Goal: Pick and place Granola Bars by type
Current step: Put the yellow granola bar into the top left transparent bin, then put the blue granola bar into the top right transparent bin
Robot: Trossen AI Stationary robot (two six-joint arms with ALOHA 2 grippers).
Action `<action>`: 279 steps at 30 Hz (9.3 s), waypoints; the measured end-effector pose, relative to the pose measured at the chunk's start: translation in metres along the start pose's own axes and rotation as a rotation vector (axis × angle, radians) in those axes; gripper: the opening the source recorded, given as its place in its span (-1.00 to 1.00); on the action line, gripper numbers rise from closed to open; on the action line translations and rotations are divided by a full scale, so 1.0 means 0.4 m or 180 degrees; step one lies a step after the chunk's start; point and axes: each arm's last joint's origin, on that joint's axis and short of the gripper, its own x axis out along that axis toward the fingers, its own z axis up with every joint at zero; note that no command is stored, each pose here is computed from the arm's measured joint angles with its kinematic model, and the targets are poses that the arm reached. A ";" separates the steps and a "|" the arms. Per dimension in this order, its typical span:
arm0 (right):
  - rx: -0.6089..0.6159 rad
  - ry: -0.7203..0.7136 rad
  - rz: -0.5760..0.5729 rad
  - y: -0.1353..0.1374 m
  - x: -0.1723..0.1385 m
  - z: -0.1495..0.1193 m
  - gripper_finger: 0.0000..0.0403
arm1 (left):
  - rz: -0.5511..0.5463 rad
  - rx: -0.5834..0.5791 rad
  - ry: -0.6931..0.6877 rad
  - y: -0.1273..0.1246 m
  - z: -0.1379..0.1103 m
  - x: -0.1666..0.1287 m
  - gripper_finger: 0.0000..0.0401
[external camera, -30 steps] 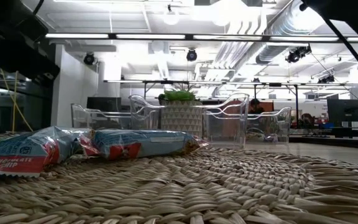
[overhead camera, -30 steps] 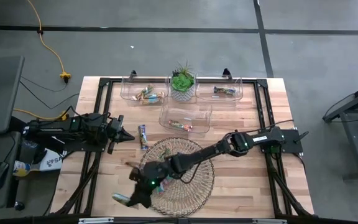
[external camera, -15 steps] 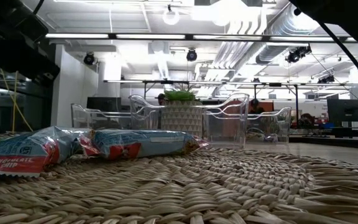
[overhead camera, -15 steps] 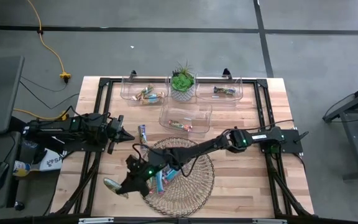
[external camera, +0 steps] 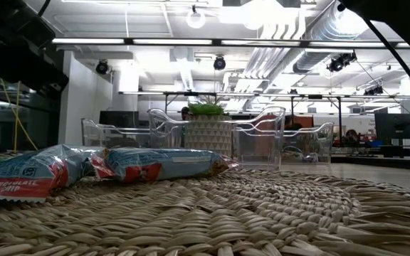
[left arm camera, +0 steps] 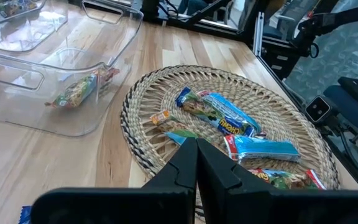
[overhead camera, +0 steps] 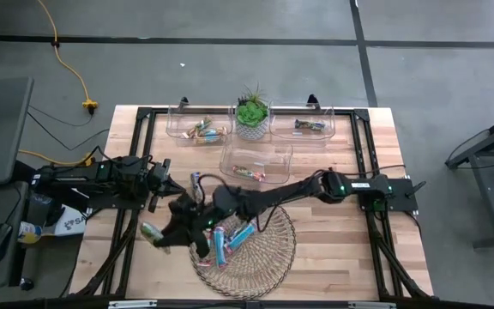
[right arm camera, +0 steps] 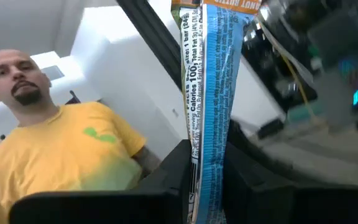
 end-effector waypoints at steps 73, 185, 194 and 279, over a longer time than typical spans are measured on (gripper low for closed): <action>-0.0925 0.0084 -0.2531 -0.511 -0.533 0.480 -0.75 | -0.0002 0.0000 -0.0001 0.000 0.000 0.000 -1.00; -0.0598 0.0459 -0.1321 -0.102 -0.330 0.506 -0.46 | -0.0005 0.0000 0.0001 0.000 0.000 0.000 -1.00; -0.0229 0.0775 -0.1237 -0.002 -0.277 0.447 -0.46 | 0.0004 0.0000 -0.0002 0.000 0.000 0.000 -1.00; -0.1226 0.4277 -0.2284 -0.057 -0.369 -0.189 -0.46 | 0.0004 0.0000 -0.0001 0.000 0.000 0.000 -1.00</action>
